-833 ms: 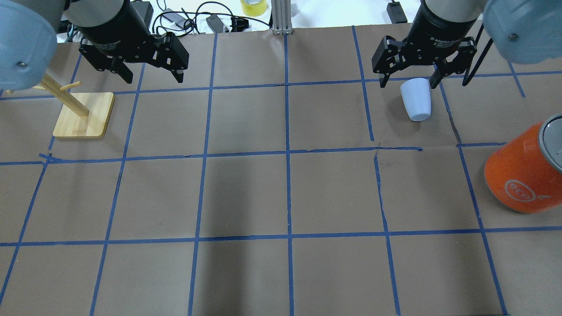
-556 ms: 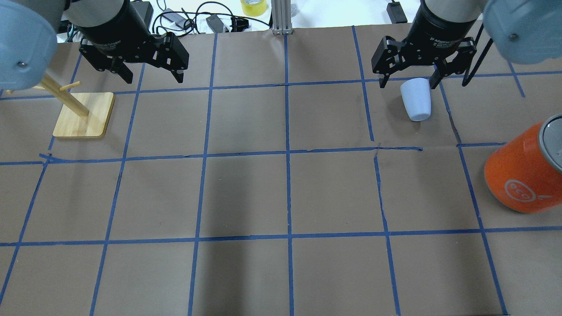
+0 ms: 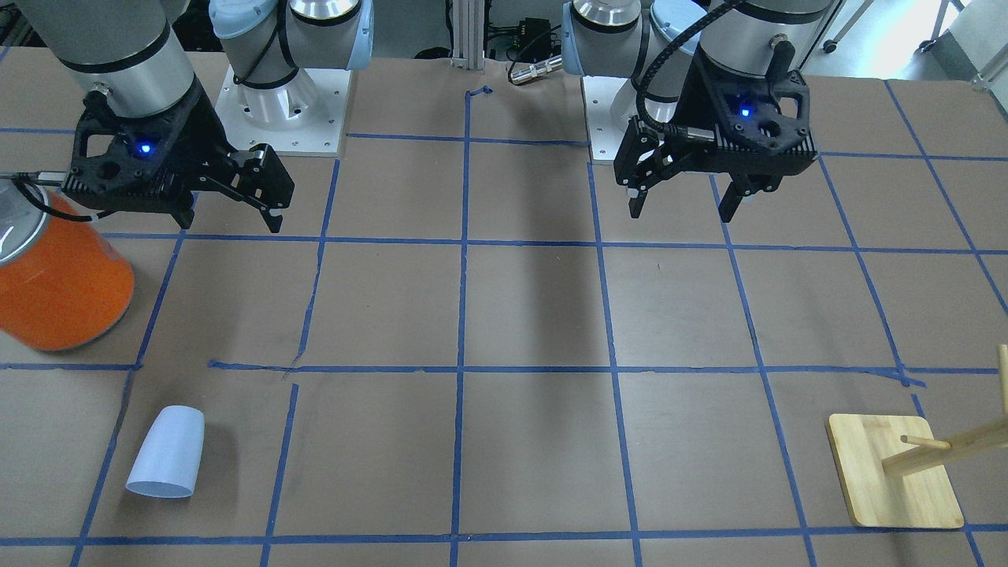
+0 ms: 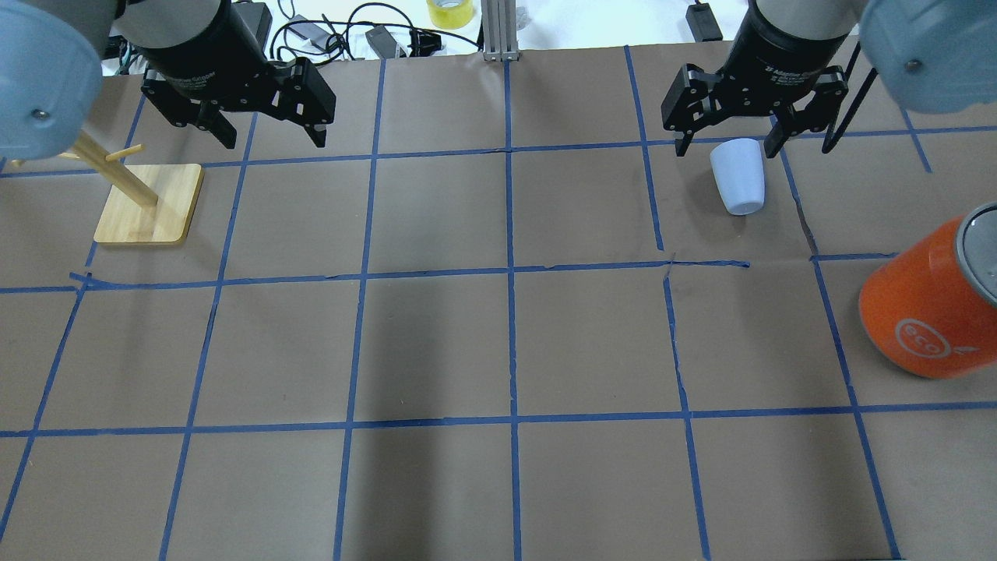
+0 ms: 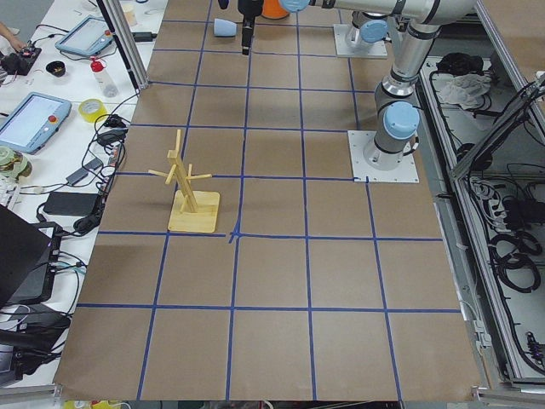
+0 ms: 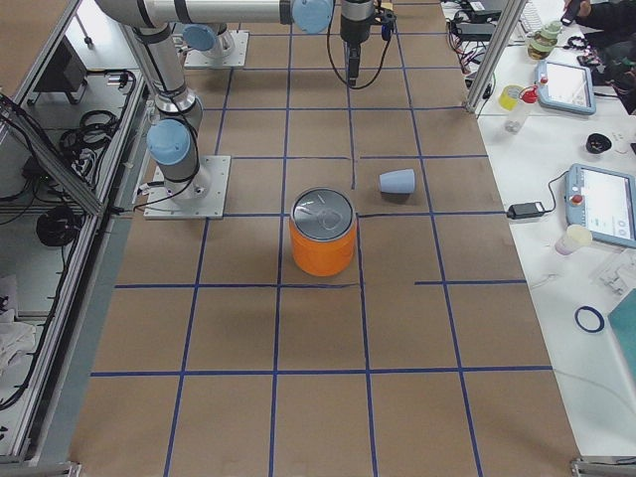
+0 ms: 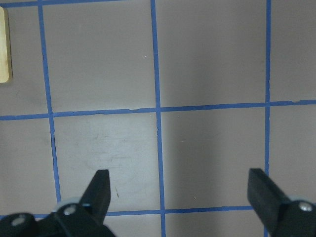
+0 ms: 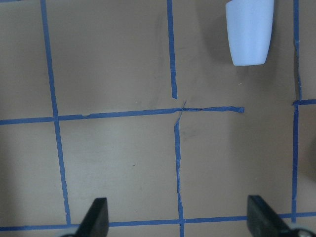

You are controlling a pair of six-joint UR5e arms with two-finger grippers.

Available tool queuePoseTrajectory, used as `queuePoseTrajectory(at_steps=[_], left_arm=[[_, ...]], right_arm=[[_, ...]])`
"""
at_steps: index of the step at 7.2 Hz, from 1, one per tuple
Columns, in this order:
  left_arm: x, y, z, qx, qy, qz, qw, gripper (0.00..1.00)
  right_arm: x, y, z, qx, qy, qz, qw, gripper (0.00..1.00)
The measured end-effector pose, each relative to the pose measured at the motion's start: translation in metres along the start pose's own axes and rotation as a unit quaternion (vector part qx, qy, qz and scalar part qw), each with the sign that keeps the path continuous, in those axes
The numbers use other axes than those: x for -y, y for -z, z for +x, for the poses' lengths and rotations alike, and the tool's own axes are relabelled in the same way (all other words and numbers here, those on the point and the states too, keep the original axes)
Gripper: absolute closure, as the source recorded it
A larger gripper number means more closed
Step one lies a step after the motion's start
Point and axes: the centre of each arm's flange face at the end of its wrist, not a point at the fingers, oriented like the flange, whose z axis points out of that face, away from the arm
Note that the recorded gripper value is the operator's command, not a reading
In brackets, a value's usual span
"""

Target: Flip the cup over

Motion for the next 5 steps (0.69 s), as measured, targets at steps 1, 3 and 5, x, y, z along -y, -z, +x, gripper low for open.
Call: queuePoseTrajectory(at_steps=[1, 3, 5], left_arm=[[0.0001, 0.0, 0.0, 0.0, 0.0, 0.0, 1.0, 0.0], [0.0002, -0.0002, 0.0, 0.0, 0.0, 0.0, 1.0, 0.0], [0.0003, -0.0003, 0.0, 0.0, 0.0, 0.0, 1.0, 0.0]], right_arm=[[0.0009, 0.0019, 0.0013, -0.003, -0.001, 0.003, 1.0, 0.0], [0.0025, 0.0053, 0.0039, -0.008, -0.003, 0.009, 0.9999, 0.0], [0.0029, 0.0062, 0.0051, -0.009, -0.004, 0.008, 0.9999, 0.0]])
